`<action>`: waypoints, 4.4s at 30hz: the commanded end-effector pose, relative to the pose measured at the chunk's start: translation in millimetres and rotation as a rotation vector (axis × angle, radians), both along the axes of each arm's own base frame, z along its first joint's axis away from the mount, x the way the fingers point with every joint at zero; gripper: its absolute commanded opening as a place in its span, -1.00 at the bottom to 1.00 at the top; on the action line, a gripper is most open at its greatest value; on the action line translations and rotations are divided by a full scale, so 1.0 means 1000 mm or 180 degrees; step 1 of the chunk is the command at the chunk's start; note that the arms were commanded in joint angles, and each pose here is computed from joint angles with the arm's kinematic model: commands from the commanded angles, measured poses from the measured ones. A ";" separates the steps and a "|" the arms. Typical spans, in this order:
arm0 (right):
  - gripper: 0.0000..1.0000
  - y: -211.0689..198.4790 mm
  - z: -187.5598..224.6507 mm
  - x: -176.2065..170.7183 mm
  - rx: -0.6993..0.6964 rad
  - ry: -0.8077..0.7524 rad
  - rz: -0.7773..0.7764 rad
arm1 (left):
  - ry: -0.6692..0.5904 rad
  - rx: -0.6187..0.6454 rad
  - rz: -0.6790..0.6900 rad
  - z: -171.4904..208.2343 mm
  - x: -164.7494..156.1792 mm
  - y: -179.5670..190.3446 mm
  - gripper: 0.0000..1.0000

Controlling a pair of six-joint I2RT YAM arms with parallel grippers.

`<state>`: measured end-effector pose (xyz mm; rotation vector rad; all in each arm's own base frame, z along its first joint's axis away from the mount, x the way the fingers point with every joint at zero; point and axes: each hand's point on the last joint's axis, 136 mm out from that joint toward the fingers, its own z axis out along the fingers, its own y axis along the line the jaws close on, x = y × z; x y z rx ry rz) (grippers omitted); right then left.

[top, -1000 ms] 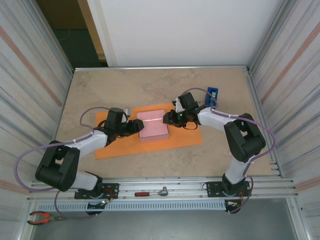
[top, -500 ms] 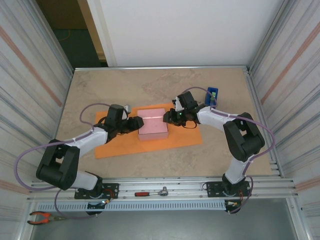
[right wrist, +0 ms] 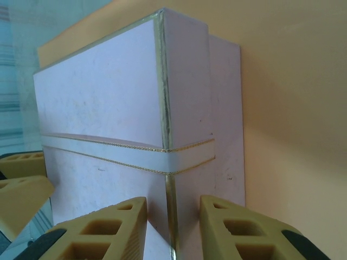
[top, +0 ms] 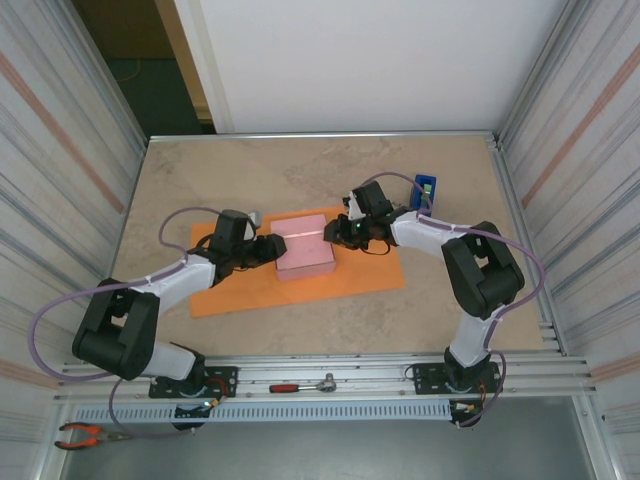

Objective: Wrap the gift box in paper

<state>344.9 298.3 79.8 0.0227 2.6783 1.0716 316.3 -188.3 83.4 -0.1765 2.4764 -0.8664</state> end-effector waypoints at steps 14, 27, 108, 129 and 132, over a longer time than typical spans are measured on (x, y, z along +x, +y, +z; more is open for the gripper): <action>-0.41 0.016 0.011 -0.013 0.0194 -0.0025 0.0108 | -0.0109 -0.0007 -0.0067 0.005 -0.001 0.002 -0.03; -0.41 0.015 0.010 -0.022 0.0225 0.0008 0.0076 | -0.0090 -0.0001 -0.0049 0.002 -0.004 0.003 -0.02; -0.24 0.013 0.032 -0.066 0.0181 0.0054 0.0095 | 0.0147 -0.0001 -0.0391 0.014 -0.026 -0.001 0.31; 0.23 -0.142 -0.016 -0.080 -0.0845 0.0311 -0.0923 | -0.0092 0.0115 -0.0254 0.038 -0.021 0.011 0.42; 0.26 -0.165 -0.028 -0.092 -0.1063 0.0368 -0.0984 | -0.0157 0.0111 -0.0254 0.046 -0.015 0.009 0.45</action>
